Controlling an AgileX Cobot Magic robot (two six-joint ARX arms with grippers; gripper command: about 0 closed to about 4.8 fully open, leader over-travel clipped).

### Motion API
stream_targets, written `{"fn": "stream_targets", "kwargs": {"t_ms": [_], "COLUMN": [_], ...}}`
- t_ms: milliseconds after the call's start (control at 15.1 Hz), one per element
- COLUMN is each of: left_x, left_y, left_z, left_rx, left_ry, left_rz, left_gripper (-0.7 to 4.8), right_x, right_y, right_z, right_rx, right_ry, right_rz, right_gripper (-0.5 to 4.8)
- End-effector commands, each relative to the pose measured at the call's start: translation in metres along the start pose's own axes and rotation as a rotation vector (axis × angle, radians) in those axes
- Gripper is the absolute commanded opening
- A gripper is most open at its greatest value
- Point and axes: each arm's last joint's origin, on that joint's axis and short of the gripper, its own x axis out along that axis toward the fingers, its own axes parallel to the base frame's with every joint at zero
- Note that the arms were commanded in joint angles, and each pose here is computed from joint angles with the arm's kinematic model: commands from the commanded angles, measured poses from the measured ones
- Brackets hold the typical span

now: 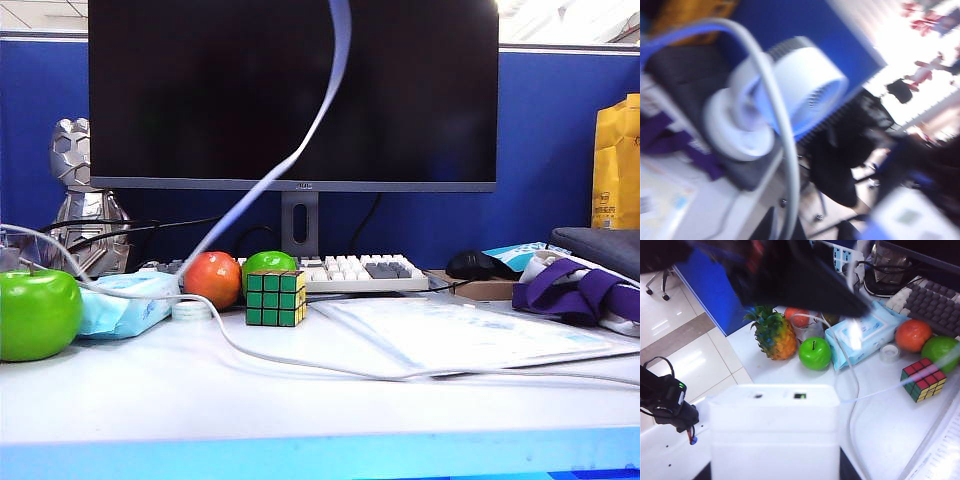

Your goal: Pick up the Type-C charging cable and the charging base, insert one end of the Type-C charger into the corresponding slot on the base, and finally place the plugged-in charger back on the table.

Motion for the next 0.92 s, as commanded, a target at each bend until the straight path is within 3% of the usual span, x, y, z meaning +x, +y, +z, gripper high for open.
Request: {"fn": "stream_targets", "kwargs": {"t_ms": [66,198,462,925], "left_x": [-0.009,-0.016,-0.026,-0.031], "left_y": [-0.033,-0.054,-0.08,-0.096], "left_z": [0.023,0.037,0.05,0.051], "left_rx": [0.101,0.167,0.206,0.196], "left_ry": [0.031,0.034,0.066,0.171], "left_rz": [-0.181,-0.256,-0.357,-0.479], "left_gripper": [-0.06,-0.06,-0.06,-0.06], "right_x": [-0.002,-0.003,-0.005,-0.009], "right_y": [0.007,0.01,0.014,0.02], "right_z": [0.004,0.004,0.008,0.013], "right_rx": [-0.002,-0.006,-0.037,-0.051], "right_ry": [-0.041,-0.049,-0.087,-0.114], "right_rz": [0.175,0.289,0.455,0.693], "right_gripper": [-0.05,-0.05,-0.04,-0.04]}}
